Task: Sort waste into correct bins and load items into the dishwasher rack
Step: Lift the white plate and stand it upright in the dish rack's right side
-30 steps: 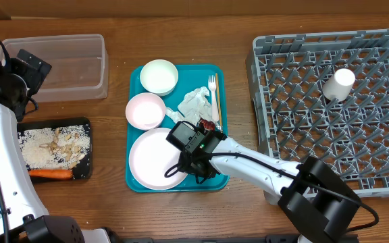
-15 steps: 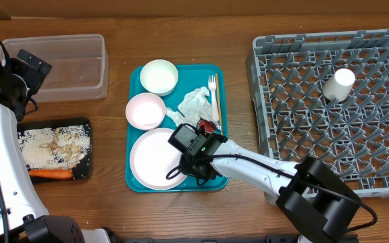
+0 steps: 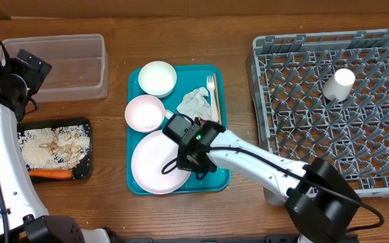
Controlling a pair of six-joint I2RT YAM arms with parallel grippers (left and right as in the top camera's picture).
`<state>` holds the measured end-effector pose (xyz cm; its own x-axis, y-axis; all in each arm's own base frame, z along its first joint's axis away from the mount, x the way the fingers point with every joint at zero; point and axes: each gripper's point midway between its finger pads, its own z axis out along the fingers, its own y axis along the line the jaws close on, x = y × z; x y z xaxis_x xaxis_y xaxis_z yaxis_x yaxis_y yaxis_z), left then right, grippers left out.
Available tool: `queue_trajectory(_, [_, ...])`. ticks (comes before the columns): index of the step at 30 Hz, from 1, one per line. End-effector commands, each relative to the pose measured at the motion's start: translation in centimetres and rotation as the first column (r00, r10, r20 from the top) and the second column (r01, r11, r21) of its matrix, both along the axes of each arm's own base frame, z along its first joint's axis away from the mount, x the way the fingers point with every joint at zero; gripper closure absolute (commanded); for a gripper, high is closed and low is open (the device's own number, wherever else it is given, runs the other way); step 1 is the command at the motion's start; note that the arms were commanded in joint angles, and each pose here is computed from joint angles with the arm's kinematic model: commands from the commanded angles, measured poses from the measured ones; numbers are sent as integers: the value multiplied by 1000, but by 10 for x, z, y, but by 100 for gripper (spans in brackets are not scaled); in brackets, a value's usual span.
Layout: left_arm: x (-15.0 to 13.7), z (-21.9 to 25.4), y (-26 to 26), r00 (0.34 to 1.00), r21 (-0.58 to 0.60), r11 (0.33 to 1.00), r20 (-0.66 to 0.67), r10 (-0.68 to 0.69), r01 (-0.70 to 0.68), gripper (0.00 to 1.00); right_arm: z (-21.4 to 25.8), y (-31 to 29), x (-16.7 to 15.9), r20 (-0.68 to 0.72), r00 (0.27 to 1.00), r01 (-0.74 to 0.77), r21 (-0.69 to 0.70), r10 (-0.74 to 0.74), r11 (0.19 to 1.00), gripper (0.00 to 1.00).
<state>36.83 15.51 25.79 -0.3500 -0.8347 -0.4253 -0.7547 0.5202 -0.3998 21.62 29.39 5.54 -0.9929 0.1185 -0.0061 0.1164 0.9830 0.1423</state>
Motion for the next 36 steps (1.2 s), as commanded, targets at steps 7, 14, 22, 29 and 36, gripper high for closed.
queue_trajectory(7, [0, 4, -1, 1000, -8, 1000, 12, 10, -10, 0, 115, -31, 41, 214, 973, -77, -71, 91, 995, 96])
queue_trajectory(14, [0, 4, -1, 1000, -8, 1000, 12, 10, -10, 0, 209, -168, 87, 491, 865, 266, -272, -104, 925, 96])
queue_trajectory(22, [0, 4, -1, 1000, -8, 1000, 12, 10, -10, 0, 277, -350, 103, 749, 581, 751, -343, -319, 564, 96])
queue_trajectory(29, [0, 4, -1, 1000, -8, 1000, 12, 10, -10, 0, 294, -469, 122, 861, 316, 940, -229, -397, 251, 96])
queue_trajectory(36, [0, 4, -1, 1000, -8, 1000, 12, 10, -10, 0, 271, -540, 148, 825, 424, 901, -345, -373, 263, 96])
